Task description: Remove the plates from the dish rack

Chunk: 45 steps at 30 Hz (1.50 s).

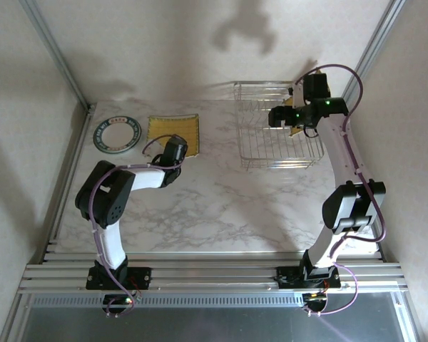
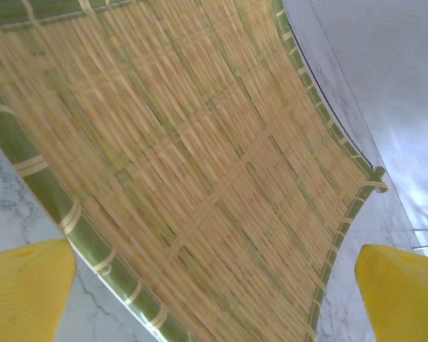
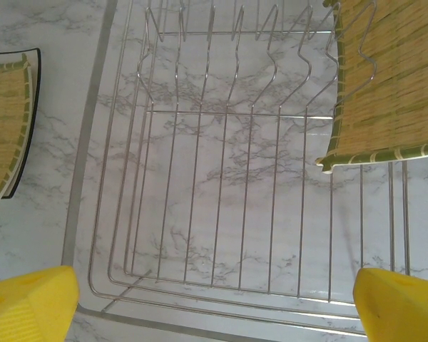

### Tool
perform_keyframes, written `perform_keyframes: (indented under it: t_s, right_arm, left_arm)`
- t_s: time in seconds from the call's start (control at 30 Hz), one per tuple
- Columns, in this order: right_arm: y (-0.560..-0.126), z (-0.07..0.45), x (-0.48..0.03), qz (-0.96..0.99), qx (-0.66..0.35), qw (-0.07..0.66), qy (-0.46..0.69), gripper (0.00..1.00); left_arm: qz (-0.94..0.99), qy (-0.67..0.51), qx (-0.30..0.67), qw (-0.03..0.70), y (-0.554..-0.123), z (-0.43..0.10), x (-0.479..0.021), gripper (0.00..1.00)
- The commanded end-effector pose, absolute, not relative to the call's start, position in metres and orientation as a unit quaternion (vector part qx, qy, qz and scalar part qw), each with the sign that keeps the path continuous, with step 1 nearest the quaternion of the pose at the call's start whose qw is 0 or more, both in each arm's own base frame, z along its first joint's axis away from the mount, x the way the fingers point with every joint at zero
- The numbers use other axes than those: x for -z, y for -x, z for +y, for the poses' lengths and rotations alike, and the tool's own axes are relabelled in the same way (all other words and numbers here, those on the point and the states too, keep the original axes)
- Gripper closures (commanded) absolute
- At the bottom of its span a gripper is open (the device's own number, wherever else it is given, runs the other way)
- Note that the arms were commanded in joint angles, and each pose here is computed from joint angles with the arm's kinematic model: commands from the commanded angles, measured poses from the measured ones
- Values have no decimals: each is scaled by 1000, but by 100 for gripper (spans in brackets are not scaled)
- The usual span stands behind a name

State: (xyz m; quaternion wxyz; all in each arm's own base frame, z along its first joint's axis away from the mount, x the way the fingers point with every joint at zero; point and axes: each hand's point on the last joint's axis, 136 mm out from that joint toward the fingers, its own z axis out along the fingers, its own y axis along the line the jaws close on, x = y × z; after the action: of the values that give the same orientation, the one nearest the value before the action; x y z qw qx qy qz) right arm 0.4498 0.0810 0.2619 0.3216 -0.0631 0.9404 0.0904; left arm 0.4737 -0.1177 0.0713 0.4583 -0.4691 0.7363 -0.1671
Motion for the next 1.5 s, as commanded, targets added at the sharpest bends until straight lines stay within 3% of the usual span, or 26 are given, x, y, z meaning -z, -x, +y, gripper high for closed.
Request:
perform_keyframes:
  t_s: [0.0, 0.4, 0.7, 1.0, 1.47]
  right_arm:
    - [-444, 75, -279, 934, -91, 342, 58, 1]
    - [-449, 66, -279, 934, -85, 342, 50, 1]
    - [-487, 18, -288, 935, -39, 353, -8, 1]
    - [-526, -43, -280, 927, 61, 365, -62, 1]
    - [-562, -79, -251, 925, 36, 366, -96, 1]
  left_arm:
    - [744, 460, 159, 458, -479, -121, -67, 0]
    - [751, 441, 161, 464, -483, -123, -76, 0]
    - [806, 238, 80, 537, -467, -108, -182, 0]
    - [917, 37, 16, 397, -484, -67, -212, 0]
    - [942, 4, 14, 335, -524, -45, -183, 0]
